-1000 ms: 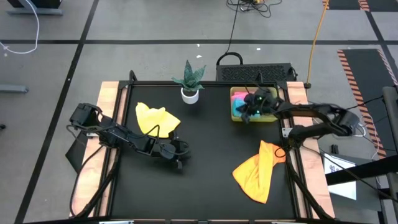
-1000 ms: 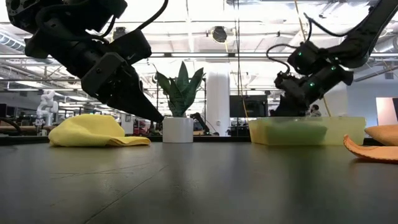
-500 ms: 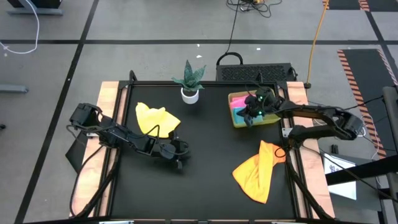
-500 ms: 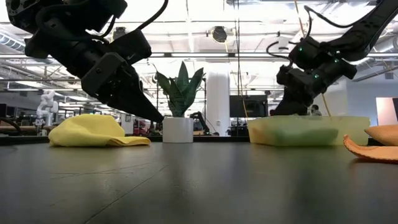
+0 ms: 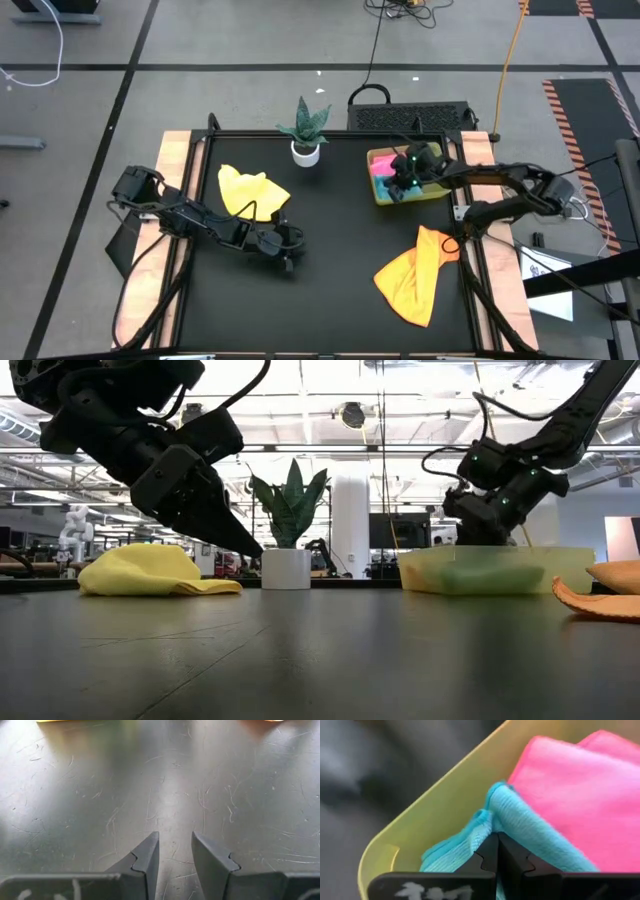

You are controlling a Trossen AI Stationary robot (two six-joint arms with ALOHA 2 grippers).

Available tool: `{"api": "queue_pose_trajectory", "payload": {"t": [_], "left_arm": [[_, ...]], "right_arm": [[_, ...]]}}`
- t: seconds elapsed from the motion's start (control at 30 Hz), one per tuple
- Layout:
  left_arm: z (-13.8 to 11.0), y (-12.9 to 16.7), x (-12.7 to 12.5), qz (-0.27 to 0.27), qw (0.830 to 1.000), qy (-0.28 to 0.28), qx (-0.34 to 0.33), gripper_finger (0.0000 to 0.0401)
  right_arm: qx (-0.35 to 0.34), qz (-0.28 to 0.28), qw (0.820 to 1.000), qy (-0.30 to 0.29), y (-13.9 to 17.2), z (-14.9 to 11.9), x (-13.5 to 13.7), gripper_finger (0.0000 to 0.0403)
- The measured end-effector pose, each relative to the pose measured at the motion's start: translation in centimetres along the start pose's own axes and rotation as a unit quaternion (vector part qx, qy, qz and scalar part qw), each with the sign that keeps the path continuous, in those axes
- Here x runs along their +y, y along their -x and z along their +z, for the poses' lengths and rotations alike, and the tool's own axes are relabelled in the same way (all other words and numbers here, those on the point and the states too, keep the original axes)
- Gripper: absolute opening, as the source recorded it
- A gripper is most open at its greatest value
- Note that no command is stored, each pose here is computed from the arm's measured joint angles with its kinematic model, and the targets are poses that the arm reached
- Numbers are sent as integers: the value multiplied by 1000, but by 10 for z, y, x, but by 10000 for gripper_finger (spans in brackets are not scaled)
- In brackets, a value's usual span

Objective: Fold microfiber towels
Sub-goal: Put the folded blue microfiber cloth into the yellow bin

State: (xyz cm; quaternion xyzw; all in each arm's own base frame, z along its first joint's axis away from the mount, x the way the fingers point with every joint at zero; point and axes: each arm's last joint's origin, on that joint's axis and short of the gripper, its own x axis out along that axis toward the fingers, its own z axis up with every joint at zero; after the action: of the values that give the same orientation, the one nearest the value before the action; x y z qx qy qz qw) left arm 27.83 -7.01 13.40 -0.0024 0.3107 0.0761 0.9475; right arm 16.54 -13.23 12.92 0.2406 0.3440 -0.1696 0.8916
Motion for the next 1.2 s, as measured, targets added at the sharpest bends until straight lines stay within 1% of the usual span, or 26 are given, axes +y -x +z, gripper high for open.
{"api": "queue_pose_trajectory", "payload": {"t": [0.1, 0.17, 0.3, 0.4, 0.5, 0.67, 0.77, 0.83, 0.93, 1.13, 1.2], "left_arm": [[0, 0, 0, 0, 1000, 0, 0, 117], [0, 0, 0, 0, 1000, 0, 0, 117], [0, 0, 0, 0, 1000, 0, 2, 117], [-1, 0, 0, 1, 1000, 1, 4, 117], [-2, 0, 0, 2, 1000, 3, 10, 117], [-3, 0, 1, 3, 1000, 11, 14, 117], [-3, 0, 1, 3, 1000, 11, 14, 117], [-3, 0, 1, 3, 1000, 12, 13, 117], [-3, 0, 1, 3, 1000, 12, 13, 117], [-2, 0, 0, 2, 1000, 13, 10, 117], [-2, 0, 0, 2, 1000, 13, 10, 117]], "right_arm": [[4, 23, 1000, 12, -1, -1, 1, 0], [-5, 24, 1000, 16, 2, 1, 2, 0], [-41, 25, 998, 26, 15, 9, 8, 0], [-74, 24, 997, 14, 28, 14, 13, 0], [-99, -23, 995, -21, 44, 16, 16, 0], [-107, -126, 986, -24, 68, 7, 23, 0], [-87, -182, 979, -37, 77, -3, 23, 0], [-63, -207, 975, -49, 78, -9, 21, 0], [-40, -212, 975, -52, 72, -14, 19, 0], [-29, -226, 972, -55, 47, -30, 7, 0], [-25, -226, 972, -54, 43, -30, 6, 0]]}}
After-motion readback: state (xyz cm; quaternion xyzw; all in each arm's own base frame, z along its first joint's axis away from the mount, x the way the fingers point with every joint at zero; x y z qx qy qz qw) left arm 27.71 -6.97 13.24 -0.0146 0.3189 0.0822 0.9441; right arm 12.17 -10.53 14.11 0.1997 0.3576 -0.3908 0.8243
